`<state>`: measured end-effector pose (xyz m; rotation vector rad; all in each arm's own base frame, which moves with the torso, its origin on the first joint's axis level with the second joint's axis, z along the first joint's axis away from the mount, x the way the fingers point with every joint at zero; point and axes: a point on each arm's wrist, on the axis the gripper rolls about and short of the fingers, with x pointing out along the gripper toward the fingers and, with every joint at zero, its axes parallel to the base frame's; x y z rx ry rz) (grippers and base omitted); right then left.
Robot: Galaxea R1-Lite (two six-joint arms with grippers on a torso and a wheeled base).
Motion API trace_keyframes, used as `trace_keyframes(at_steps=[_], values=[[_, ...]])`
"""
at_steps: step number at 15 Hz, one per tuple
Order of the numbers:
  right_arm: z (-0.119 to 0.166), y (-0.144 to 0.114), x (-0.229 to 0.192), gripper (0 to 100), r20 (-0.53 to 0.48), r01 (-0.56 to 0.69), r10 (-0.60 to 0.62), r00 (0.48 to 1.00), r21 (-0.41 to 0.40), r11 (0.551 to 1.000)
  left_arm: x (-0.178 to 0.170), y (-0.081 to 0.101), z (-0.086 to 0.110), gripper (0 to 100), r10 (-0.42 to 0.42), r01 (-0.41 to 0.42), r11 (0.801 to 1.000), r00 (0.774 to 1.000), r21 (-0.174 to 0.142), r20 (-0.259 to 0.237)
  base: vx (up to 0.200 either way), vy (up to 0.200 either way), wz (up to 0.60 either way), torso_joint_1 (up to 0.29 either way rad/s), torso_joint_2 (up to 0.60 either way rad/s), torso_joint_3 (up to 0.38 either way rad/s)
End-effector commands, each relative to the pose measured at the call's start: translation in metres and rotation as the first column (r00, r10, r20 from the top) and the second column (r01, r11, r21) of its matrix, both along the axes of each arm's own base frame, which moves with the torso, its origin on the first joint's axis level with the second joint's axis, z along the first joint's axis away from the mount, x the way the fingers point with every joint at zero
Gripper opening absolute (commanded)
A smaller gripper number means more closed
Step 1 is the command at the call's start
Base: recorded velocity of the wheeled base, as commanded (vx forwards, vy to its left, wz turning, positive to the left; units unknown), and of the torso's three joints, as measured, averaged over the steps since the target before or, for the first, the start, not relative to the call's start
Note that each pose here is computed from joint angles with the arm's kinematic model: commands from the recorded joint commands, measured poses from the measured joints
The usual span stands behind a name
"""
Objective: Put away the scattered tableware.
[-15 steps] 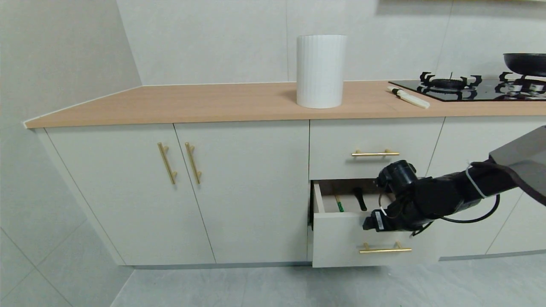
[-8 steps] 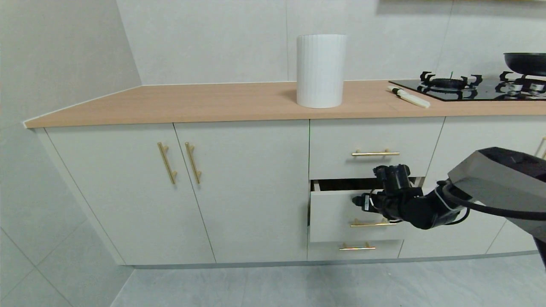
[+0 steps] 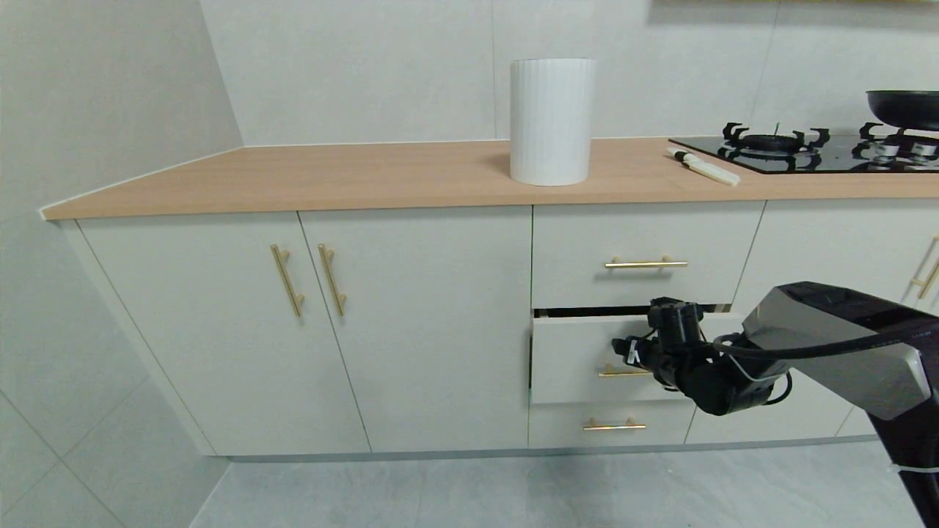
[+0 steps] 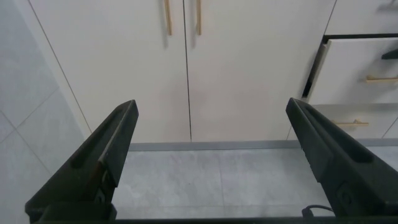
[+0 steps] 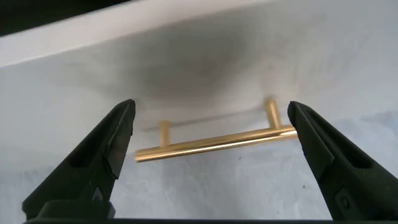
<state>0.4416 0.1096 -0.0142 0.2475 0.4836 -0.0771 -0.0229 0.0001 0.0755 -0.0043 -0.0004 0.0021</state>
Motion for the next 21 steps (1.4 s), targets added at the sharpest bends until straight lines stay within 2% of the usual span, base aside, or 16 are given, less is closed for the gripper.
trace_keyframes(at_steps=[1, 5, 11, 18, 20, 21], values=[[-0.003, -0.001, 0.006, 100, 0.011, 0.016, -0.016, 1.0, 0.02, 1.0, 0.0, 0.0, 0.0, 100, 0.001, -0.001, 1.0, 1.0, 0.0, 0.0, 0.0, 0.0, 0.0, 0.0, 0.0, 0.0], [-0.012, -0.004, 0.025, 100, 0.057, 0.098, -0.099, 0.993, 0.018, 0.995, 0.0, 0.0, 0.0, 100, 0.001, -0.001, 1.0, 1.0, 0.0, 0.0, 0.0, 0.0, 0.0, 0.0, 0.0, 0.0], [-0.015, -0.004, 0.038, 100, 0.094, 0.135, -0.14, 0.986, 0.052, 0.989, 0.0, 0.0, 0.0, 100, 0.001, -0.001, 1.0, 1.0, 0.0, 0.0, 0.0, 0.0, 0.0, 0.0, 0.0, 0.0], [-0.015, -0.009, 0.05, 100, 0.138, 0.2, -0.205, 0.969, 0.047, 0.979, 0.0, 0.0, 0.0, 100, 0.001, -0.001, 1.0, 1.0, 0.0, 0.0, 0.0, 0.0, 0.0, 0.0, 0.0, 0.0], [0.0, -0.011, 0.041, 100, 0.136, 0.2, -0.204, 0.969, 0.046, 0.979, 0.0, 0.0, 0.0, 100, 0.001, -0.001, 1.0, 1.0, 0.0, 0.0, 0.0, 0.0, 0.0, 0.0, 0.0, 0.0], [0.023, -0.012, 0.025, 100, 0.129, 0.186, -0.191, 0.973, 0.047, 0.981, 0.0, 0.0, 0.0, 100, 0.001, -0.001, 1.0, 1.0, 0.0, 0.0, 0.0, 0.0, 0.0, 0.0, 0.0, 0.0]])
